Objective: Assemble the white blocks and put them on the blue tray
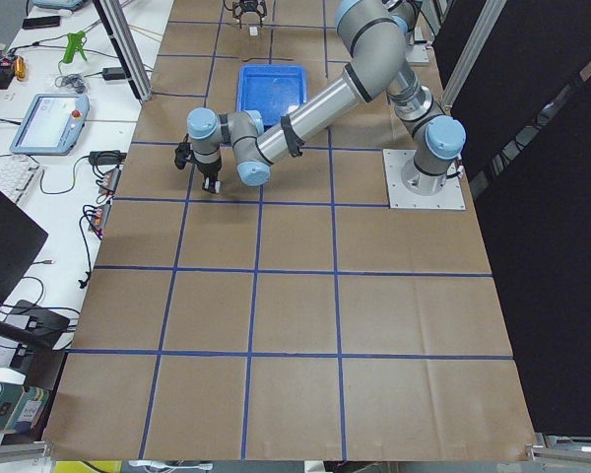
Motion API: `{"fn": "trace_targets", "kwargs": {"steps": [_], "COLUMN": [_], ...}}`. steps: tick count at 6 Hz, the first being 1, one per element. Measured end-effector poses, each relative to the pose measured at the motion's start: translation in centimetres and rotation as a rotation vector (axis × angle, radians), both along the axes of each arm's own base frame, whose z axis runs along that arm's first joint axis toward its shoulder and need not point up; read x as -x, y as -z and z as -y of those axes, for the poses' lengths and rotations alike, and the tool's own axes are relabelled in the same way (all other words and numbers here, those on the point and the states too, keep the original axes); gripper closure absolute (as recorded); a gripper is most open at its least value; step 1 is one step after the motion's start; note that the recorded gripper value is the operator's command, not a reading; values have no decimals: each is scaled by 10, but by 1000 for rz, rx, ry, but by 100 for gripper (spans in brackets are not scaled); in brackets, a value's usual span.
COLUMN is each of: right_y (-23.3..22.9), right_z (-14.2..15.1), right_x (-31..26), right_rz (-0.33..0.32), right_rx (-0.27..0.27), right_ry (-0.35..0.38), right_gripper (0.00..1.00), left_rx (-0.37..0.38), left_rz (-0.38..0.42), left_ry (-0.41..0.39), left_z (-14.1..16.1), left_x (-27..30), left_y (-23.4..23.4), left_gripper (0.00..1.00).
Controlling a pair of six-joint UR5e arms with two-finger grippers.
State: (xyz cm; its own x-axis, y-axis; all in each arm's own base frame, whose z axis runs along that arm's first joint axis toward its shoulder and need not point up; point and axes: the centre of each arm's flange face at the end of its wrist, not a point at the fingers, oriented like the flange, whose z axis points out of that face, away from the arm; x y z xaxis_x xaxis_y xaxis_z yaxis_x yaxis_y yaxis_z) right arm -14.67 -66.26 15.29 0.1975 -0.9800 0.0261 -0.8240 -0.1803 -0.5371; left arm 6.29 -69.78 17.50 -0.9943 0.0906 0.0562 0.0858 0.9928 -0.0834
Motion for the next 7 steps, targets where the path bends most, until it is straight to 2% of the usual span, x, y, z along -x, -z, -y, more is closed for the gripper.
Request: {"fn": "trace_targets", "kwargs": {"steps": [1,2,3,5,7], "right_y": [1,0,-1,-3,-5], "right_z": [0,0,0,1,2], "right_x": [0,0,0,0,1], "right_rz": [2,2,2,0,-2], "right_rx": [-5,-7,-6,-4,4], "right_ry": [4,8,9,8,4], "right_gripper": [3,18,33,52,58], "left_rx": [-5,9,26,50,45], "left_rz": [0,10,24,44,46], "left_ry": [28,116,266,681,989], "left_z": [0,-2,-11,-46,-91], "left_x": [10,50,106,204,298], "left_y": [-5,-22,-44,-80,-96], "left_gripper": [95,95,95,94,94]}}
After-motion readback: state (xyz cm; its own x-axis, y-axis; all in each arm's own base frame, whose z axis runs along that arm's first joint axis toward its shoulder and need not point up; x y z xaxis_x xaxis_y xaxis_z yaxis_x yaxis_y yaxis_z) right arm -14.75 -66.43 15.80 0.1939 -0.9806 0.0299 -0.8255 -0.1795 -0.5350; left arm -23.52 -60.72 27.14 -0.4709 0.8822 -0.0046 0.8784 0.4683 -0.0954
